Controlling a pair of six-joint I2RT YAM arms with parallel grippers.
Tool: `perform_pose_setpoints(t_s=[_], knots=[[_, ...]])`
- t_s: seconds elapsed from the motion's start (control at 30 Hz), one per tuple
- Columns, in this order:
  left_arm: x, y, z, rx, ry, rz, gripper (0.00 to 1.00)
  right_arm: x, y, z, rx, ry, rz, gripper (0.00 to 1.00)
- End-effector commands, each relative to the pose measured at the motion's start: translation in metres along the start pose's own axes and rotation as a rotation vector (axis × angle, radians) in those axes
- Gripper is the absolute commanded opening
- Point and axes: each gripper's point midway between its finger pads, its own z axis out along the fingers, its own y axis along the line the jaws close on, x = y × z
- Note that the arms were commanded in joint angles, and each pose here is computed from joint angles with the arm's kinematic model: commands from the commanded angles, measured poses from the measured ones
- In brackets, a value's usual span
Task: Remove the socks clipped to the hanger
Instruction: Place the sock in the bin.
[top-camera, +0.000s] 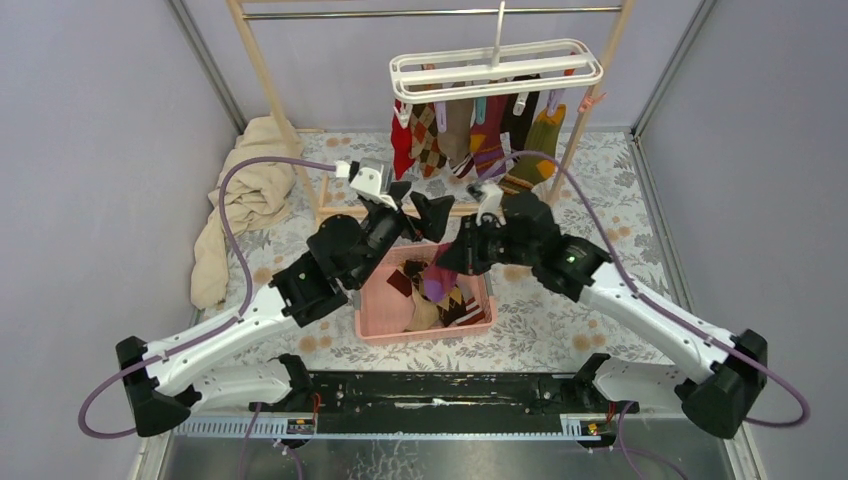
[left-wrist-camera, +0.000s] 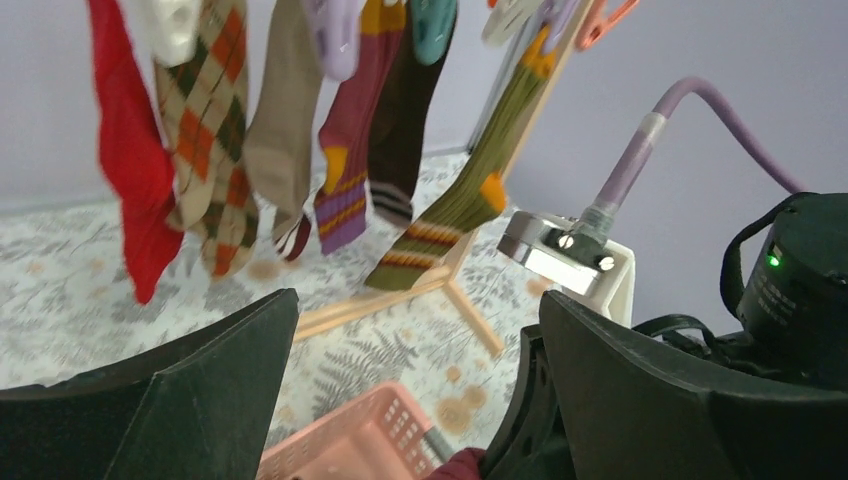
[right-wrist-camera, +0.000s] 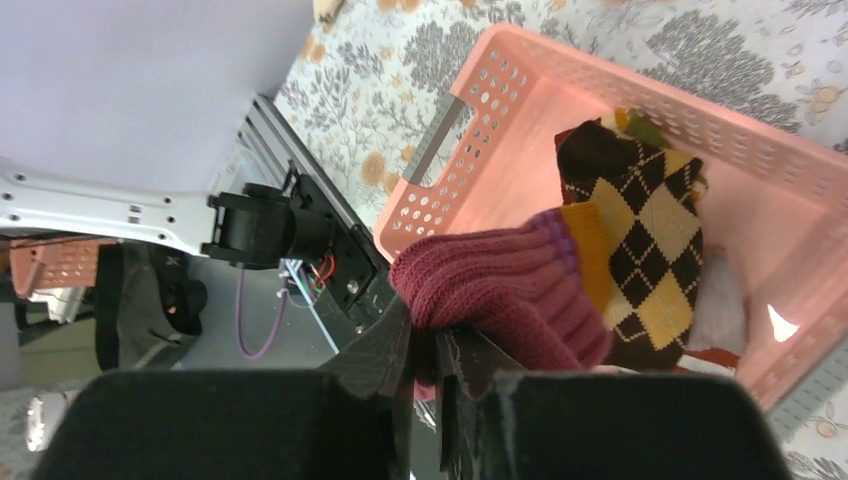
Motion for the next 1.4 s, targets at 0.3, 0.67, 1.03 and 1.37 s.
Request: perform_pose_setpoints(t_s=[0.3, 0.67, 1.03, 1.37], knots=[[0.012, 0.041, -0.037, -0.151, 0.029, -0.042, 0.99, 0.064, -0.006, 0.124, 0.036, 0.079, -0.095, 0.0], [0.019, 0.05, -0.043, -0.183, 0.053, -0.033, 0.99, 0.119, -0.067, 0.178, 0.241, 0.208, -0.156, 0.61], [0.022, 0.052, -0.041, -0.196, 0.066, -0.017, 0.99, 0.062, -0.024, 0.104, 0.178, 0.023, -0.222, 0.79], [0.03, 0.047, -0.034, -0.182, 0.082, -0.02, 0.99, -0.033, -0.09, -0.009, 0.352, -0.305, -0.117, 0.77]])
